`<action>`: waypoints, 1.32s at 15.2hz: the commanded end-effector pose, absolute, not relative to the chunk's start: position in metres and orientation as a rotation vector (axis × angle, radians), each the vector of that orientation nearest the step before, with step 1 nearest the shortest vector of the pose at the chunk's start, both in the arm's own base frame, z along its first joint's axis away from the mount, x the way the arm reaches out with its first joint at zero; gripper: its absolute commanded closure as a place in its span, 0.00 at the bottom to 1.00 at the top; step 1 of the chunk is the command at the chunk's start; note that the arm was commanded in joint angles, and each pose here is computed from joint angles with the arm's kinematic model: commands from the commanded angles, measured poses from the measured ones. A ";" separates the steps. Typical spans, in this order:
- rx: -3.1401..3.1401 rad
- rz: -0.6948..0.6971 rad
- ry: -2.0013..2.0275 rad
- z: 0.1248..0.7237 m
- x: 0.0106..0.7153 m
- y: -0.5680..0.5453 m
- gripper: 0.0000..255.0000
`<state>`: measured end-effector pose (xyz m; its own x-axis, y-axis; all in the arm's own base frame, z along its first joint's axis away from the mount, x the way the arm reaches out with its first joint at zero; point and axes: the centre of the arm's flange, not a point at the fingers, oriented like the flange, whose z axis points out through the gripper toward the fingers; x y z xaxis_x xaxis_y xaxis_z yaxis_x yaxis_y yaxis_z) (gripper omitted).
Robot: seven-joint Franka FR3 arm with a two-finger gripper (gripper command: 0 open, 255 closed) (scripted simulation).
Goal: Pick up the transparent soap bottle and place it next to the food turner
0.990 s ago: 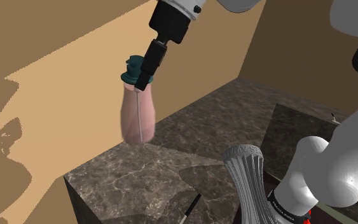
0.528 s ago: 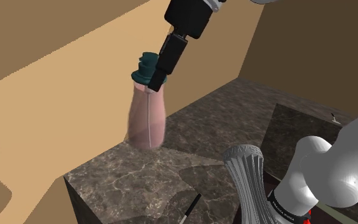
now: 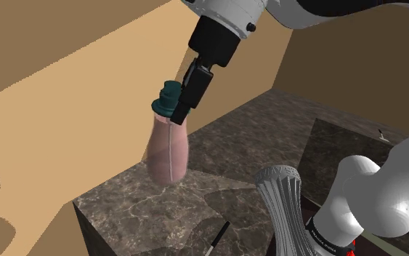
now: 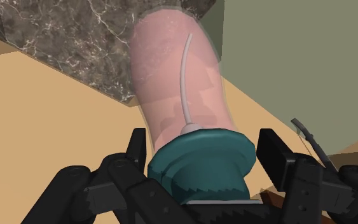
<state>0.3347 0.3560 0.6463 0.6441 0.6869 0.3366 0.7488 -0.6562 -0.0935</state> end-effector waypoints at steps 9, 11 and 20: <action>-2.640 -0.404 -1.170 0.593 0.333 0.357 1.00; -2.640 -0.404 -1.170 0.582 0.333 0.357 1.00; -2.640 -0.404 -1.170 0.535 0.333 0.357 1.00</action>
<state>0.3344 0.3563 0.5402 0.6442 0.6868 0.3366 0.7487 -0.6563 -0.0937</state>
